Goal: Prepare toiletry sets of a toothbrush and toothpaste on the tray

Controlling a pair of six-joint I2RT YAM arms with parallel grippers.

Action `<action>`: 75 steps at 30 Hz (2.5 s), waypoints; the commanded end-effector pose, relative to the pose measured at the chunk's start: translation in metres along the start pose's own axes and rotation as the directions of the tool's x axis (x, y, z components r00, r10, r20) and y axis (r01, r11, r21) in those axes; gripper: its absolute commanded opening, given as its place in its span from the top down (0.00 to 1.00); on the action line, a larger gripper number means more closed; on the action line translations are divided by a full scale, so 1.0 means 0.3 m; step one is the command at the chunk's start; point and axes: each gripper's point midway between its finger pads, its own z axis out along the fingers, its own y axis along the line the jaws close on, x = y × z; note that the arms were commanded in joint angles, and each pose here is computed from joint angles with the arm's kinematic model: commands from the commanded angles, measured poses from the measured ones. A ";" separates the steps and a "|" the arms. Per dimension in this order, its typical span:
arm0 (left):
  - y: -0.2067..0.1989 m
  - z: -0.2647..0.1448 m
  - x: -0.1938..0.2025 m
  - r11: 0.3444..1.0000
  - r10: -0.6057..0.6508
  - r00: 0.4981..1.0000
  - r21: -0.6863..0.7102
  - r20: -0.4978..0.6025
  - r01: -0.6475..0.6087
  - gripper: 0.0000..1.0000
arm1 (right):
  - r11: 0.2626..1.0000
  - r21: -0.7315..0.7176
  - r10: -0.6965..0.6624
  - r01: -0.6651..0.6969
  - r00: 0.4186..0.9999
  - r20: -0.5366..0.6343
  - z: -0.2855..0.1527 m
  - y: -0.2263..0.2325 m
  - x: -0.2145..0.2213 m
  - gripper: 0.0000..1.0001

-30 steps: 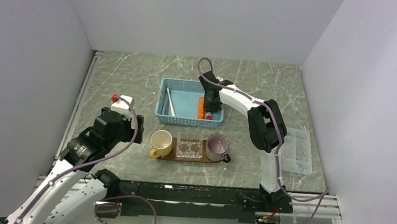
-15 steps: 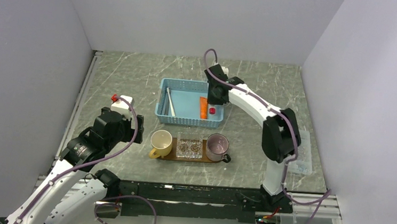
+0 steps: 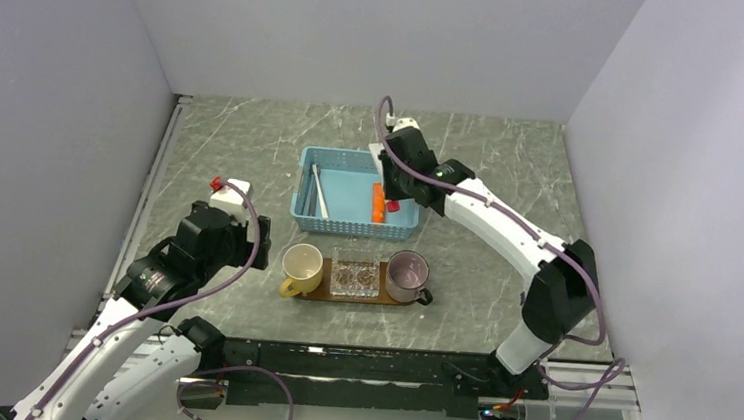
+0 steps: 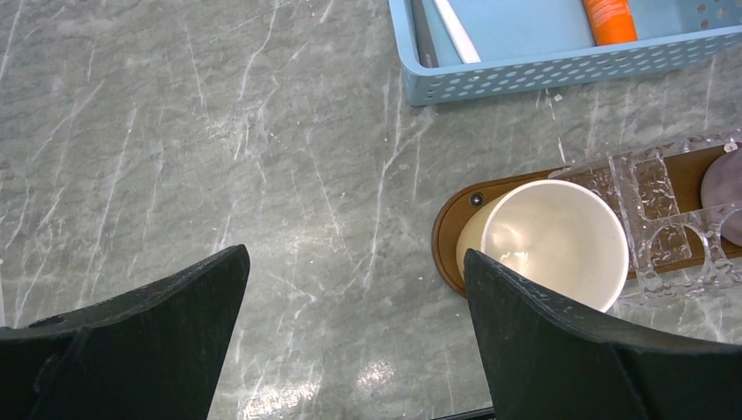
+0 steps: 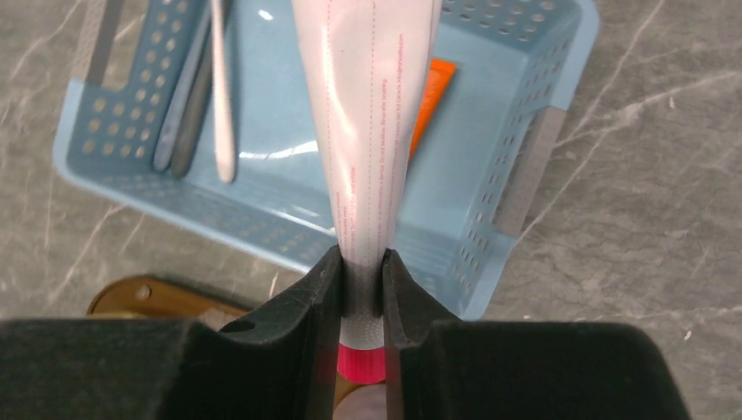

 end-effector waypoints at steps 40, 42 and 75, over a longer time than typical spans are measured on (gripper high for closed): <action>-0.568 -0.407 -0.306 0.509 -0.044 0.967 0.827 -0.252 0.238 0.01 | 0.704 -0.459 -0.350 0.542 0.827 0.441 -0.733 0.326 0.234 0.88; -0.581 -0.408 -0.304 0.484 -0.038 0.960 0.835 -0.278 0.261 0.01 | 0.690 -0.466 -0.353 0.553 0.820 0.450 -0.750 0.342 0.237 0.88; -0.586 -0.387 -0.223 0.475 0.039 0.919 0.817 -0.392 0.328 0.48 | 0.634 -0.362 -0.458 0.683 0.709 0.536 -0.812 0.479 0.231 0.87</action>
